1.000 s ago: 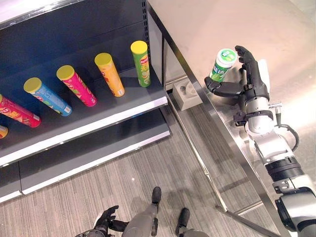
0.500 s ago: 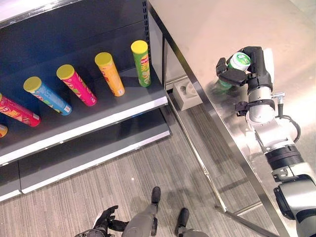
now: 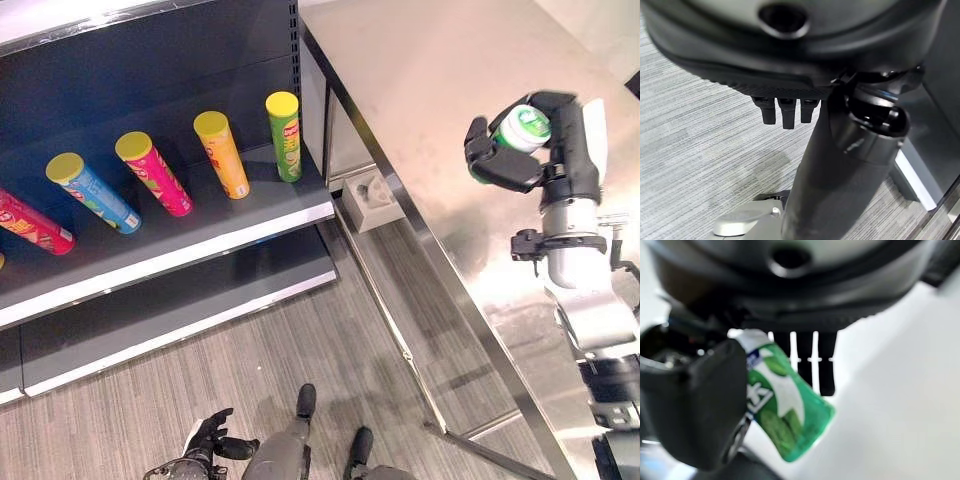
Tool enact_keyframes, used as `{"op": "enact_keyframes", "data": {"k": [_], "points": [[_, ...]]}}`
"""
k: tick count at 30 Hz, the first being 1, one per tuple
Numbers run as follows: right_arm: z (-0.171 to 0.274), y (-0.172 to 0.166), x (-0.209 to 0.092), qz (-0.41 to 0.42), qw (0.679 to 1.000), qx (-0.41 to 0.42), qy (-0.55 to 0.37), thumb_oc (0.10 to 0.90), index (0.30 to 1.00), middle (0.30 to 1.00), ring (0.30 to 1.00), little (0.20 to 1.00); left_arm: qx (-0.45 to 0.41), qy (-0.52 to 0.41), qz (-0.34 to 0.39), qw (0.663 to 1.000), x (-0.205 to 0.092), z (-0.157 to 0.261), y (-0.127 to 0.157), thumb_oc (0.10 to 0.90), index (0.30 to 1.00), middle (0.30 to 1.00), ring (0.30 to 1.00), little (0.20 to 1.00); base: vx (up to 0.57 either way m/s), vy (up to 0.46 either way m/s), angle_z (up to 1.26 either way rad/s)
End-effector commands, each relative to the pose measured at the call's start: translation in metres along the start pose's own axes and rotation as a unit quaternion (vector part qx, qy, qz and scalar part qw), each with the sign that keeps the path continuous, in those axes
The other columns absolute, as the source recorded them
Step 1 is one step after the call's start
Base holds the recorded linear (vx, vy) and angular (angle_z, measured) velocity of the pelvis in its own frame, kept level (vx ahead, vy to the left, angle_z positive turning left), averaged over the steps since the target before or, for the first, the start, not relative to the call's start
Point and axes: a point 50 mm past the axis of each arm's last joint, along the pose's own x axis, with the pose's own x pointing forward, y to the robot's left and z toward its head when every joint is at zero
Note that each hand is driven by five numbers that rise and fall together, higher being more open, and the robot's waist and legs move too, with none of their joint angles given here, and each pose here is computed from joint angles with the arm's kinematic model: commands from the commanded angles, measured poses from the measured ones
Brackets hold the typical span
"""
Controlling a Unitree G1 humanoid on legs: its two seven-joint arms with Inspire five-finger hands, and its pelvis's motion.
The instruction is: Put the goods on the table back onto the shelves and tidy them up.
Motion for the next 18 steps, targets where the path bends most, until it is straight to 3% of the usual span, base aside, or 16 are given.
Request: {"op": "enact_keyframes", "data": {"k": [1,5,9,18], "points": [[0.052,-0.026,0.028,-0.047,0.986,0.036,-0.153,0.4,0.3,0.3,0.3,0.3,0.044,0.013,-0.001,0.999,-0.002,-0.009,0.008,0.8,0.9,0.9,0.9,0.9,-0.13,-0.19,0.38],[0.085,-0.029,0.039,-0.038,0.97,0.079,-0.225,0.4,0.3,0.3,0.3,0.3,0.047,0.012,0.0,0.999,-0.001,-0.009,0.012,0.8,0.9,0.9,0.9,0.9,-0.15,-0.195,0.32],[0.107,-0.034,0.047,-0.023,0.962,0.073,-0.263,0.4,0.3,0.3,0.3,0.3,0.042,0.0,-0.002,0.999,-0.001,-0.003,0.014,0.8,0.9,0.9,0.9,0.9,-0.19,-0.051,0.57],[0.125,-0.016,0.074,0.025,0.959,0.092,-0.267,0.4,0.3,0.3,0.3,0.3,0.027,0.021,0.004,0.999,-0.006,-0.018,0.019,0.8,0.9,0.9,0.9,0.9,-0.02,0.142,0.64]]}}
